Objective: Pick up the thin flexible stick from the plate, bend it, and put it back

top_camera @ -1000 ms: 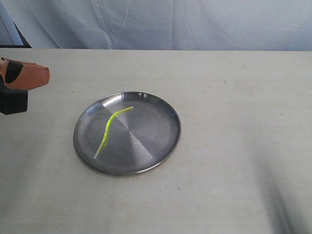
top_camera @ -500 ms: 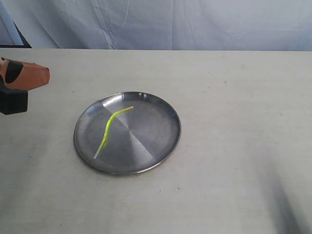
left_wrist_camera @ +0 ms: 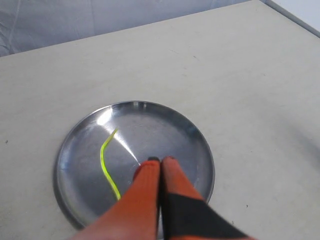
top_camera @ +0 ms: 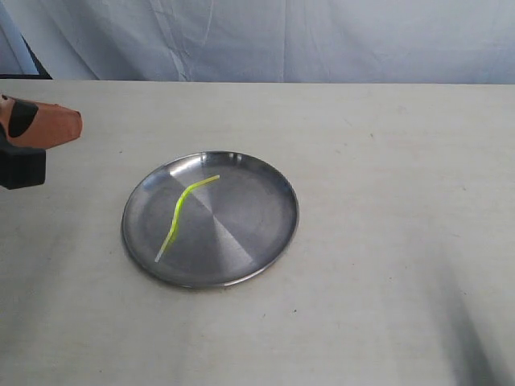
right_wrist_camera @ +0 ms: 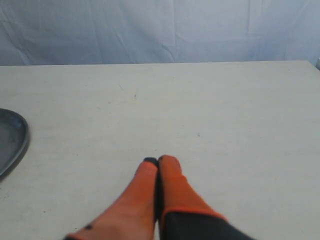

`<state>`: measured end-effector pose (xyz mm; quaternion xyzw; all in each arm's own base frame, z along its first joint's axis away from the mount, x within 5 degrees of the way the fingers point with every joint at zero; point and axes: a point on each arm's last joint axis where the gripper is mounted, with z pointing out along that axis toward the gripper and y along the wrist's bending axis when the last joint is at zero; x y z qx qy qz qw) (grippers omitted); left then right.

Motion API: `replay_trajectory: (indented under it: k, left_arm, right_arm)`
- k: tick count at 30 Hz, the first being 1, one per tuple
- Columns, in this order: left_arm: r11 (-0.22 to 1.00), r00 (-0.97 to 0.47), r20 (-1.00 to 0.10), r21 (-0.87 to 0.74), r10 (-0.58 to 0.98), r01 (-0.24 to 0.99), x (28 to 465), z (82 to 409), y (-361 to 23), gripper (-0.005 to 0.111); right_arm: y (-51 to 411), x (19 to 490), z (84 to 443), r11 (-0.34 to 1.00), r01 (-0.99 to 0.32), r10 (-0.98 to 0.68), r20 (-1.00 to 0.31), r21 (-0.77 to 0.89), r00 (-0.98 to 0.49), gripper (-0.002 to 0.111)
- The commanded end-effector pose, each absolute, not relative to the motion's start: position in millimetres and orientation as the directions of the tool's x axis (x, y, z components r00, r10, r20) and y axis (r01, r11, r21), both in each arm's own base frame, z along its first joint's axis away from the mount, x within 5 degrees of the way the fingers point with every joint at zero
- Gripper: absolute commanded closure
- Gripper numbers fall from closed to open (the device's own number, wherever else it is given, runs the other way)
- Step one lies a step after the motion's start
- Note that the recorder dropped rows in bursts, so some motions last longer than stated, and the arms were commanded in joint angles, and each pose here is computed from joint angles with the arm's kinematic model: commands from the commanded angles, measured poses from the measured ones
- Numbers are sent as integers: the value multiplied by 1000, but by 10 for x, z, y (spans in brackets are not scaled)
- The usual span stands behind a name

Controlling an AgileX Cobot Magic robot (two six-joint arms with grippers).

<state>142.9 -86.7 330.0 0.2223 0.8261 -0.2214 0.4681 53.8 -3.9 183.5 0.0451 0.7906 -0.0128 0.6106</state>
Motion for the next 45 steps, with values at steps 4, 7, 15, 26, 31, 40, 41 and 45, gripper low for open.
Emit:
replay_trajectory:
  k: [4,7,15,26,31,40,41,45]
  left_arm:
    - [804,-463,-873,-161,154,572,1417,3300,-861,107]
    - [807,-406,-885,-62,228,588,1395,3312,-817,107]
    - [950,-70,-983,146,171,275,879,3036,-238,107]
    - [994,-97,-990,-107,-107,-8,568,2077,-16,107]
    - [988,-122,-981,-151,-152,-15,568,1945,-16,107]
    - [987,-151,-975,-161,-162,-19,563,1918,-18,107]
    - [988,-151,-976,-156,-157,-19,563,1918,-17,107]
    - [988,-151,-976,-155,-156,-19,563,1918,-17,107]
  right_arm:
    - [-41,537,1837,996,90,49,-971,29,-234,108]
    - [-41,537,1837,996,90,49,-971,29,-234,108]
    - [-41,537,1837,996,90,49,-971,29,-234,108]
    - [-41,538,1839,996,90,49,-972,29,-231,108]
    - [-41,538,1839,996,90,49,-972,29,-231,108]
    - [-41,538,1839,996,90,49,-972,29,-231,108]
    - [-41,538,1839,996,90,49,-972,29,-231,108]
    - [-41,537,1837,996,89,51,-971,31,-233,108]
